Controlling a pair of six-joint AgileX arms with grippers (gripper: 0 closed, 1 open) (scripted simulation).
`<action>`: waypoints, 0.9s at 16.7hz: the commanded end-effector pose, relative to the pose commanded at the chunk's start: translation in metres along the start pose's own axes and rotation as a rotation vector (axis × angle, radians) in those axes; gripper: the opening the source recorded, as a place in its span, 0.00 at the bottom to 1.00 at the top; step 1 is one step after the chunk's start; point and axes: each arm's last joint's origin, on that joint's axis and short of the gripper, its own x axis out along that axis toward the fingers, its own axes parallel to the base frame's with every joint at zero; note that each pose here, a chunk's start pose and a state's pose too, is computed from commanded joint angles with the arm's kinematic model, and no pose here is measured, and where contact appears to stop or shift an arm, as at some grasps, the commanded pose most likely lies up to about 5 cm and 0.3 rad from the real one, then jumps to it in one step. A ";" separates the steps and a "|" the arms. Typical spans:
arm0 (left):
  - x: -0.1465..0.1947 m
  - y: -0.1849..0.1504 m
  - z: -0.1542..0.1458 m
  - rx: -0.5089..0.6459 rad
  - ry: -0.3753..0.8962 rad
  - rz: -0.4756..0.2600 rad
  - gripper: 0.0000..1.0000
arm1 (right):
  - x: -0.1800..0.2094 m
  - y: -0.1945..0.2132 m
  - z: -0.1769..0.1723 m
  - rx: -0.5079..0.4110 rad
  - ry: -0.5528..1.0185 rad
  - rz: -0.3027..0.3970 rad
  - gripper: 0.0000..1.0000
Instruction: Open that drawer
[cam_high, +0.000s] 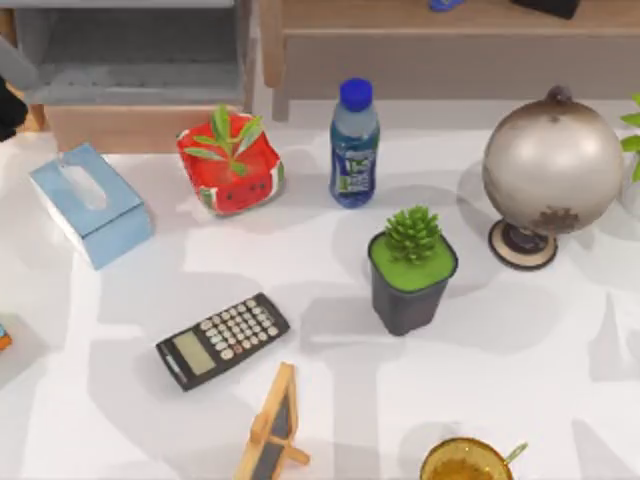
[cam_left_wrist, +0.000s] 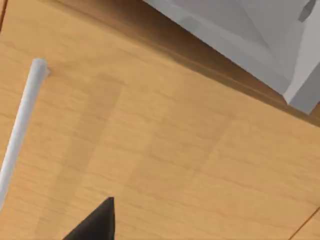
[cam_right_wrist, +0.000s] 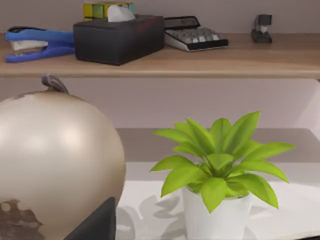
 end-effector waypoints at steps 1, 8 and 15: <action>0.007 -0.001 -0.020 0.070 -0.011 -0.006 1.00 | 0.000 0.000 0.000 0.000 0.000 0.000 1.00; 0.026 -0.007 -0.116 0.392 -0.122 -0.020 1.00 | 0.000 0.000 0.000 0.000 0.000 0.000 1.00; 0.027 -0.008 -0.125 0.430 -0.140 -0.015 1.00 | 0.000 0.000 0.000 0.000 0.000 0.000 1.00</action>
